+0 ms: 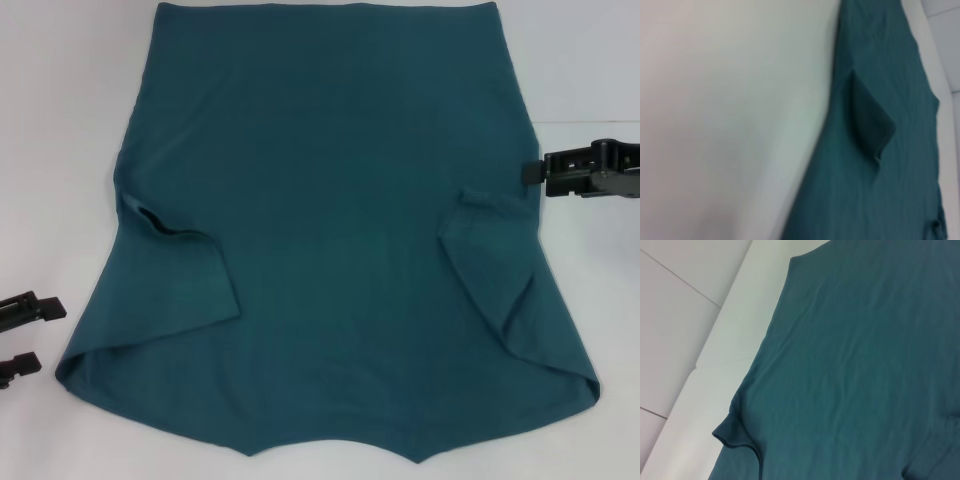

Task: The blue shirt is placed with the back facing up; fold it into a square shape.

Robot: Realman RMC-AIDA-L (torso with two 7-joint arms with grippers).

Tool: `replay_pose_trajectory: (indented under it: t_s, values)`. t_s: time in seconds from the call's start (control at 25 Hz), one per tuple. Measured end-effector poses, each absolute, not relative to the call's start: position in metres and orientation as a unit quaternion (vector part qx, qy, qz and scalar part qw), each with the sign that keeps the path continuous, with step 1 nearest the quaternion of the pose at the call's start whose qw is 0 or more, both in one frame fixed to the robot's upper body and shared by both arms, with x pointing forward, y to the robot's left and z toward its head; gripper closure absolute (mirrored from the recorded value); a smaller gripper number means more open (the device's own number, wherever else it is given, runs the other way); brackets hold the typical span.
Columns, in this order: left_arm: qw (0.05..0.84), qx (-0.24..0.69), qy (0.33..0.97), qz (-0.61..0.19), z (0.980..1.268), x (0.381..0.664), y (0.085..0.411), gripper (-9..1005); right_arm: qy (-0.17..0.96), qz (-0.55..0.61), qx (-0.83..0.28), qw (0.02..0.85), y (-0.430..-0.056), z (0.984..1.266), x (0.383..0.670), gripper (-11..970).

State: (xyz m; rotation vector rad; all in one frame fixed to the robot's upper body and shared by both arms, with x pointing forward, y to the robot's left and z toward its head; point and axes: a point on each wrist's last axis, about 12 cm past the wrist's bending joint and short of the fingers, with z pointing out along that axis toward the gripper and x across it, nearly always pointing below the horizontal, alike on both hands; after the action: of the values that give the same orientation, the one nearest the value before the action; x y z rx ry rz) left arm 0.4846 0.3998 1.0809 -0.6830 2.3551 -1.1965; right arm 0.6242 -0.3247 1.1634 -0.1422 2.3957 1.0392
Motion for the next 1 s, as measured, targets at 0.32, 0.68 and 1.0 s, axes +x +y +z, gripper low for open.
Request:
replay_pose_trajectory:
  t_s: [0.32, 0.68, 1.0]
  values:
    - [0.213, -0.266, 0.847, -0.409, 1.065, 0.489, 0.396, 46, 0.885, 0.384, -0.051, 0.257, -0.326, 1.156, 0.619, 334]
    - [0.224, -0.248, 0.856, -0.394, 1.060, 0.494, 0.391, 46, 0.885, 0.384, -0.043, 0.260, -0.331, 1.153, 0.616, 334]
    - [0.232, -0.240, 0.858, -0.390, 1.059, 0.494, 0.390, 47, 0.884, 0.385, -0.039, 0.263, -0.333, 1.153, 0.615, 333]
